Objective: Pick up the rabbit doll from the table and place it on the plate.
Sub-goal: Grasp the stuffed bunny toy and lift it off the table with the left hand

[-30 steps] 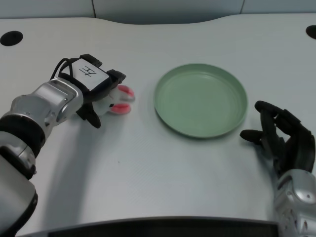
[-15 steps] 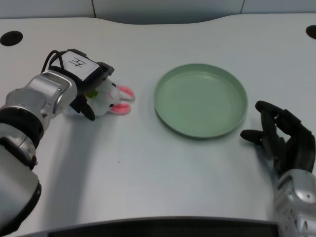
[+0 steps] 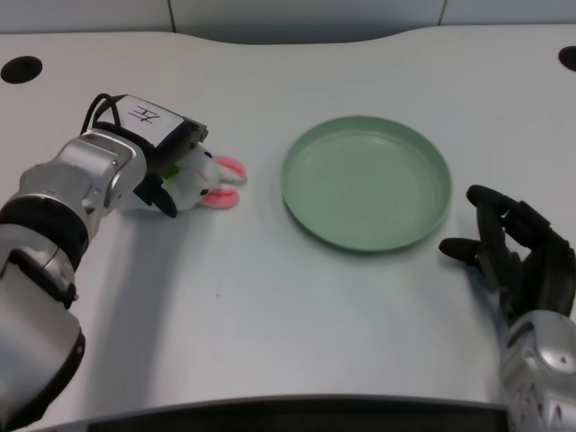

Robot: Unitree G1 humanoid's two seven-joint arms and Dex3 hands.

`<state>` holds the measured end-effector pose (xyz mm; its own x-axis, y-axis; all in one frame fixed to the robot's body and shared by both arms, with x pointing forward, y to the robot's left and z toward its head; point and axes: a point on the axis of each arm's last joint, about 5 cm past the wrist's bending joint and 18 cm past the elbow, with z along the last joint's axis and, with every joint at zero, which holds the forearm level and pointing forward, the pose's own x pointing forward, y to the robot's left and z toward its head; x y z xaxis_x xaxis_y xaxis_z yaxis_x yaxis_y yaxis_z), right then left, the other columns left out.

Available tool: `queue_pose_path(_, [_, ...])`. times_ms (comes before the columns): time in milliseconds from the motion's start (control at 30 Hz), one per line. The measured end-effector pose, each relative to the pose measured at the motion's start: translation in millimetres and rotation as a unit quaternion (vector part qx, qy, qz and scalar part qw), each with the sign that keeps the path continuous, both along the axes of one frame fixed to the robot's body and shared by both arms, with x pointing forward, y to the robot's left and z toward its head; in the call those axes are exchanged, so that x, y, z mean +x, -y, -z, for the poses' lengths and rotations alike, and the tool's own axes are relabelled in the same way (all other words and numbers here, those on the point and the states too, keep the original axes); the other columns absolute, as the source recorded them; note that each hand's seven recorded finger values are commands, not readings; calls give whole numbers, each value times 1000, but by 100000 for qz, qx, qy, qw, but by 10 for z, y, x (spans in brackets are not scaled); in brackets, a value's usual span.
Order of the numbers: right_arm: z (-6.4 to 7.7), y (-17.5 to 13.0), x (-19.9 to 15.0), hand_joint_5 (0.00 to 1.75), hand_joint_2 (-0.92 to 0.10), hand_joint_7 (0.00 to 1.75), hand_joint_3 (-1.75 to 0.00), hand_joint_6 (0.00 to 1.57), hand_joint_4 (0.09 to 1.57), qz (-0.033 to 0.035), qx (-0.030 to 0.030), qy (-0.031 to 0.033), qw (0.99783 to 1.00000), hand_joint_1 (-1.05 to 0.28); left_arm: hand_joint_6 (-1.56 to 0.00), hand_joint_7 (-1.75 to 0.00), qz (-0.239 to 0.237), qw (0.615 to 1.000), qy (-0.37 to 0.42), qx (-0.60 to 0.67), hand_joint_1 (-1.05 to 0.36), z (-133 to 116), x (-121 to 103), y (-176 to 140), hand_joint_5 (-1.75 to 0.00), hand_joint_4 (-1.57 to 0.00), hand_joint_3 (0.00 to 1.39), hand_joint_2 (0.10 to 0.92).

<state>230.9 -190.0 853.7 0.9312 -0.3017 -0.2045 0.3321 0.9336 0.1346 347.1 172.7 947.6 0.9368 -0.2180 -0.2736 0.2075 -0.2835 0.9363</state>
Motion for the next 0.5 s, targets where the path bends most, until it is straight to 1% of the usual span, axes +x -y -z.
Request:
queue_pose_path(33, [0,0,-2,1001,-921,387,-233,831,823,-23,-77,15,100000,-372,-440,-49,10,99999,371,-128,-605,5,-1,7,-190,-452,0,817])
queue_pose_path(67, [0,0,-3,1005,-921,389,-232,835,829,-29,-97,23,100000,-371,-538,-79,59,99995,967,-288,-515,11,-2,11,-232,-534,0,818])
queue_pose_path(100, [0,0,-5,1006,-921,390,-231,837,831,-16,-87,42,100000,-370,-596,-92,155,99980,1902,-575,-474,18,-3,15,-277,-572,0,818])
queue_pose_path(167, [-3,2,-4,1006,-921,391,-231,841,831,43,-4,135,100000,-369,-713,-78,600,99911,4026,-1076,-417,31,-7,15,-574,-525,0,820])
queue_pose_path(200, [-4,2,-4,1006,-921,391,-231,842,831,67,23,172,100000,-369,-736,-71,797,99871,4843,-1271,-407,35,-8,14,-654,-501,0,821])
queue_pose_path(233, [-5,3,-4,1004,-921,391,-231,841,829,73,56,203,100000,-364,-790,-234,1212,99820,5773,-1117,-355,43,-12,10,-997,-473,2,848])
queue_pose_path(267, [-5,4,-4,1004,-921,391,-231,841,828,91,129,222,100000,-362,-721,-458,1788,99746,6829,-900,-336,52,-15,8,-1144,-446,2,859])
queue_pose_path(300, [-5,5,-5,1004,-921,390,-231,841,828,44,181,245,100000,-360,-635,-676,2338,99672,7723,-589,-324,62,-19,4,-1236,-430,2,865])
queue_pose_path(333, [-5,5,-5,1004,-921,390,-232,841,827,17,212,256,99999,-360,-604,-754,2782,99617,8288,-255,-321,70,-23,1,-1267,-424,1,868])
queue_pose_path(367, [-5,5,-5,1005,-921,391,-228,844,832,28,235,260,99999,-366,-589,-691,3185,99569,8708,144,-327,76,-25,-2,-1258,-470,0,851])
queue_pose_path(400, [-4,5,-5,1002,-921,388,-225,842,830,37,239,255,99999,-372,-640,-475,3673,99510,9152,708,-338,84,-29,-6,-1278,-533,0,830])
queue_pose_path(433, [-4,4,-5,1000,-921,387,-224,842,828,48,241,252,99999,-375,-695,-320,4099,99449,9581,1180,-334,91,-32,-10,-1318,-569,1,815])
queue_pose_path(467, [-4,4,-5,999,-921,386,-225,841,828,62,243,247,99999,-376,-729,-230,4601,99364,10150,1583,-332,98,-36,-16,-1338,-588,2,807])
queue_pose_path(500, [-4,4,-5,1001,-921,384,-228,839,831,76,288,246,99999,-375,-856,-216,4953,99292,10631,1887,-311,105,-39,-24,-1577,-645,1,787])
